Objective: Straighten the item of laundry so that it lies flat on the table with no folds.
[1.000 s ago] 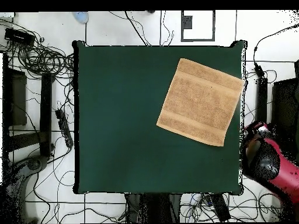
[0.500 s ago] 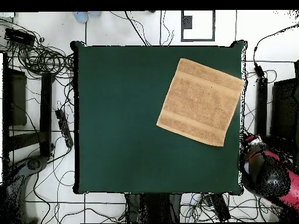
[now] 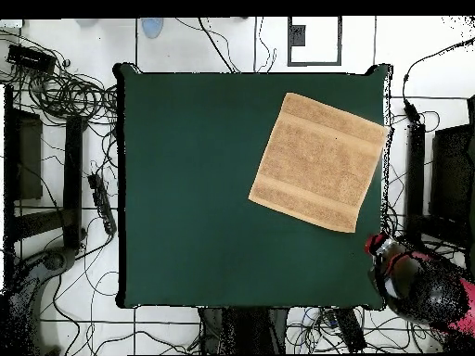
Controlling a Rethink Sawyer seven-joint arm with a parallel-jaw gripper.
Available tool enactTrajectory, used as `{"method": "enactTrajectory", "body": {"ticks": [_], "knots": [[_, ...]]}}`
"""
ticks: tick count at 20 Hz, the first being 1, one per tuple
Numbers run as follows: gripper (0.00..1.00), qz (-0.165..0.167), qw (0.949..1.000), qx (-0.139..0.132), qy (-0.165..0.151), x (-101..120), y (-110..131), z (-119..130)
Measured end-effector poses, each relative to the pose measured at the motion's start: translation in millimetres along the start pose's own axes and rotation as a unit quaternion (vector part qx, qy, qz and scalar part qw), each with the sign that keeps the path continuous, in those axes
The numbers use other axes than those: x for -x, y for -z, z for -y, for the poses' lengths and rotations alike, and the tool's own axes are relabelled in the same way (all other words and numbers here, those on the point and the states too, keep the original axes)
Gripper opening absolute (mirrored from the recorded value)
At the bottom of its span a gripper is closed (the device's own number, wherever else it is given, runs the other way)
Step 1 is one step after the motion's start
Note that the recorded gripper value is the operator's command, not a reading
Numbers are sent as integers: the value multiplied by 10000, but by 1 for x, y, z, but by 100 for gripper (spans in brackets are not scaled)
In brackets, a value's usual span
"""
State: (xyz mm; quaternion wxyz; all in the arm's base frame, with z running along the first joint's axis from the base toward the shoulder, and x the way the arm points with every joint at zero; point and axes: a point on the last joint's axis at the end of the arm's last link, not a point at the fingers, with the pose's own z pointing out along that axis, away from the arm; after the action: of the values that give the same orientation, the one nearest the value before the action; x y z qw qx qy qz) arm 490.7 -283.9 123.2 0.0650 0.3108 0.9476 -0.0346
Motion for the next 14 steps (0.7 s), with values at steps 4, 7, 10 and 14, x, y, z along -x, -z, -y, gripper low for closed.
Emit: {"method": "enactTrajectory", "body": {"ticks": [4, 7, 10, 14], "knots": [[100, -26, 9983, -25, 585, -13, -5, -5], [100, -60, 9970, 0, 772, -22, -7, -12], [100, -83, 9961, 43, 878, -26, -9, -18], [100, -207, 9939, 142, 1073, -36, -24, -27]]}}
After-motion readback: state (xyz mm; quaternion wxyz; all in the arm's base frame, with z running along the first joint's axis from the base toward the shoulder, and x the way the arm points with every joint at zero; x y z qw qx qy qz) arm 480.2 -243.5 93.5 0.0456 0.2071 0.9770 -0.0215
